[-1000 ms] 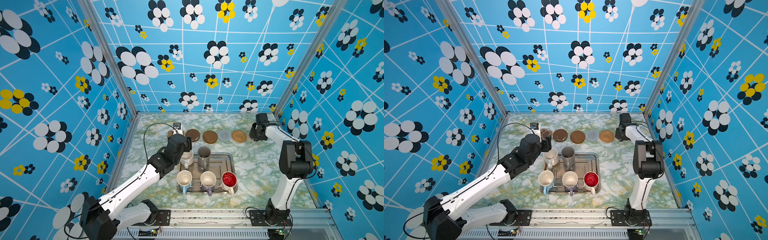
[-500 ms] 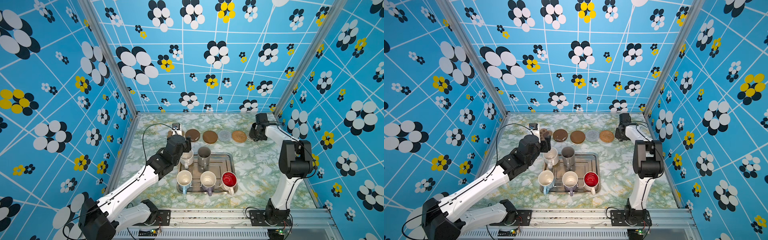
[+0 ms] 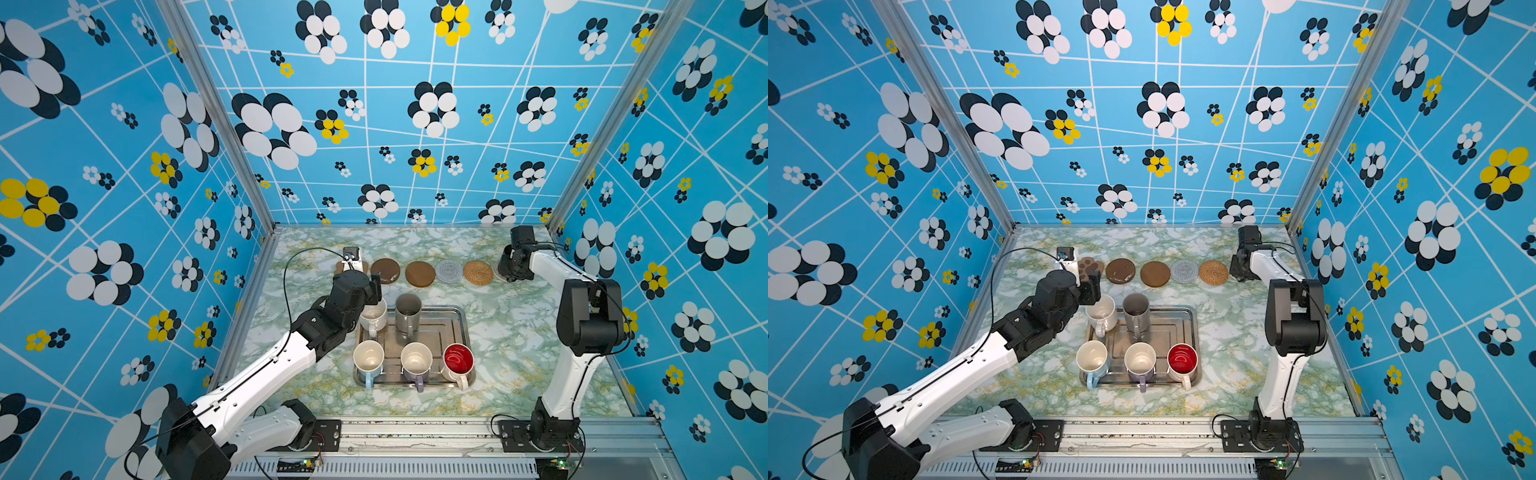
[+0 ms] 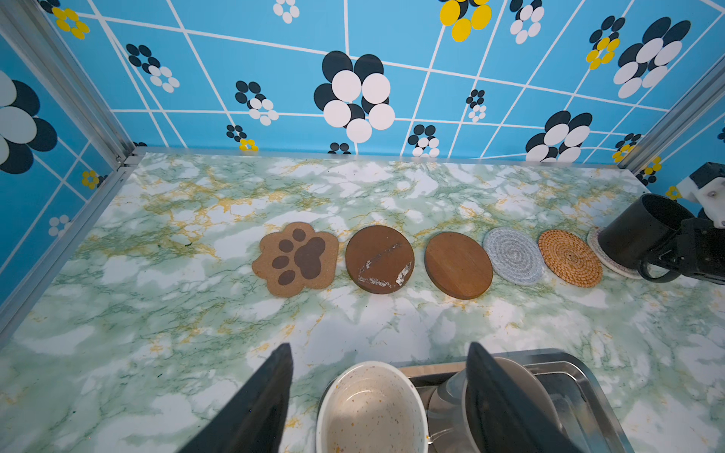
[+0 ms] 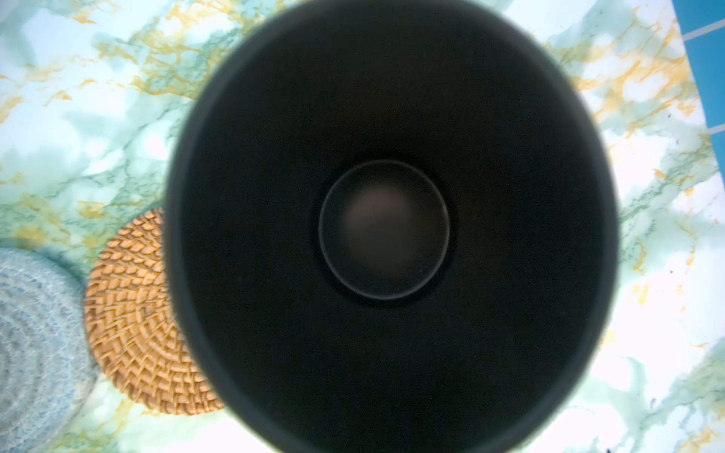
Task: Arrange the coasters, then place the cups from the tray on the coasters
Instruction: 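Lower the black mug onto the multicolour woven coaster with the right gripper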
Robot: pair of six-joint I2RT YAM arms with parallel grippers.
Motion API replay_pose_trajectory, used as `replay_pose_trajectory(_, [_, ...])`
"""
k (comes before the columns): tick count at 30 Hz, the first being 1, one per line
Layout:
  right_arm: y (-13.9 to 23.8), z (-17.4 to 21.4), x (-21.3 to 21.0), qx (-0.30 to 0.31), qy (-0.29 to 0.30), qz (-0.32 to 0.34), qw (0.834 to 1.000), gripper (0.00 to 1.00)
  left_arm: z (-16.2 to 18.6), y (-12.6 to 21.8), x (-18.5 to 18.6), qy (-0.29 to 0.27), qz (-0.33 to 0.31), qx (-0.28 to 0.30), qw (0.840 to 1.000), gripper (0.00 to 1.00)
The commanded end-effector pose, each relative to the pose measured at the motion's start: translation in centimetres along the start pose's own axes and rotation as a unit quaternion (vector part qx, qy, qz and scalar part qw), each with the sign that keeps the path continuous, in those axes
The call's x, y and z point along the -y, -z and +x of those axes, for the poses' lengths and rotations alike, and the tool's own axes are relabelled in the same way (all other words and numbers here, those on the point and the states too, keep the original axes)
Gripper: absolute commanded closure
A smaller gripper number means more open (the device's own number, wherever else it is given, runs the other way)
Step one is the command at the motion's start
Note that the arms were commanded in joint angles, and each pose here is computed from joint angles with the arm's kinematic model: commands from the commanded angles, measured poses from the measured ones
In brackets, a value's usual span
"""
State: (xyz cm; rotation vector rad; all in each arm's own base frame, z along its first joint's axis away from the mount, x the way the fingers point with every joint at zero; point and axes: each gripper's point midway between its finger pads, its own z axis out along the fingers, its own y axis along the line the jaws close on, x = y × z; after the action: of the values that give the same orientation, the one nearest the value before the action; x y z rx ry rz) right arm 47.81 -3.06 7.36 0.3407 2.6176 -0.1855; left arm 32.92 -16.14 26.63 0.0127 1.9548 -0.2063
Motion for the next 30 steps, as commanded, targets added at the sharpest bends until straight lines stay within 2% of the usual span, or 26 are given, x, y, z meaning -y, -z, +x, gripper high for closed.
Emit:
replay_pose_trajectory(1, [0.7, -0.5, 0.3, 0.001, -0.006, 0.001, 1.0, 1.0, -0.2, 0.4, -0.4, 0.007, 0.0, 0.007, 1.0, 0.29])
replay_pose_trajectory(26, [0.9, 0.4, 0.6, -0.01, -0.005, 0.006, 1.0, 1.0, -0.3, 1.1, -0.7, 0.014, 0.004, 0.014, 1.0, 0.29])
replay_pose_trajectory(30, [0.8, 0.4, 0.5, -0.011, -0.005, 0.006, 1.0, 0.9, -0.3, 1.1, -0.7, 0.014, 0.004, 0.013, 1.0, 0.29])
